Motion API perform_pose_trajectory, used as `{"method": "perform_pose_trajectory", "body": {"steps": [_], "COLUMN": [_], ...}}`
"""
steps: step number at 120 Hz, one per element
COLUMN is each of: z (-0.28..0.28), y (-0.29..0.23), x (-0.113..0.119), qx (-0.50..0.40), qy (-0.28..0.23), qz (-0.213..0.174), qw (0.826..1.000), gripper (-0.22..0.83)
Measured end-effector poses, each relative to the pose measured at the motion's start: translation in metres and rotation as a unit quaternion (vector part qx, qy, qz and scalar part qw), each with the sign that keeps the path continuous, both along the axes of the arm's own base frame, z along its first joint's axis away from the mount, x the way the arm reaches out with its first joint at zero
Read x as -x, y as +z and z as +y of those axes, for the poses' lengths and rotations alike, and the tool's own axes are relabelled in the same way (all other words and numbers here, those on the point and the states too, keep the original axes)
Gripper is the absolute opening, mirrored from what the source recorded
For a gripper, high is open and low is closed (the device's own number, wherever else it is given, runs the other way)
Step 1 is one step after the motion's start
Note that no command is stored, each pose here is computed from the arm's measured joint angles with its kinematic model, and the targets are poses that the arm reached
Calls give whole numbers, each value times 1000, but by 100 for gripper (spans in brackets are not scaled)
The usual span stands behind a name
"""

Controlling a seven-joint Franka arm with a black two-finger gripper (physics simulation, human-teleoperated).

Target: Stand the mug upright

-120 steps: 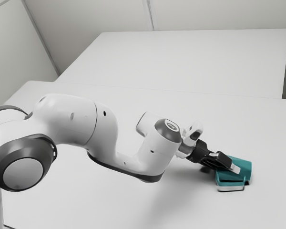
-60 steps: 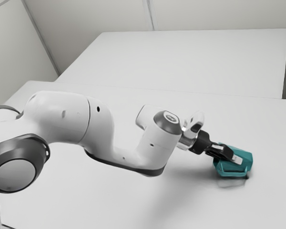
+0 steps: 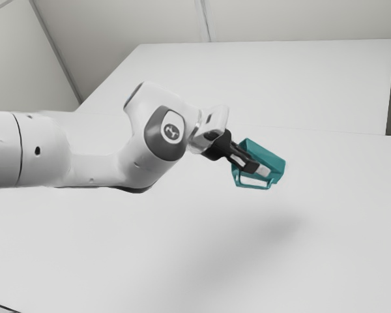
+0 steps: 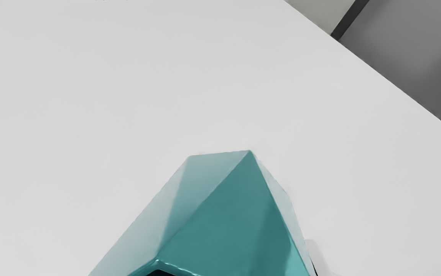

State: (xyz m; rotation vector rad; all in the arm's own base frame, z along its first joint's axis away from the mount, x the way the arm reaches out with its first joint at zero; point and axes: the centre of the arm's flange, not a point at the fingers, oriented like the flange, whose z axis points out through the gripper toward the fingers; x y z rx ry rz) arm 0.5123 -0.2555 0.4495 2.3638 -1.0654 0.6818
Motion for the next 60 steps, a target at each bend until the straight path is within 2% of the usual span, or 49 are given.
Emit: {"method": "perform_pose_trajectory", "body": {"steps": [8,16,36,48,60], "z": [21,43,107,119,126], "y": [22,35,44,47,42], "x": [-1,-3,-21,-28,-25], "qx": [-61,-114,-220,-278,-325], "qy": [-17,-21,20,37,54], "qz": [-17,-15,33,57,85], "qw": [998,993,975,958,940], "gripper": [-16,-16,-16,-16,-16]}}
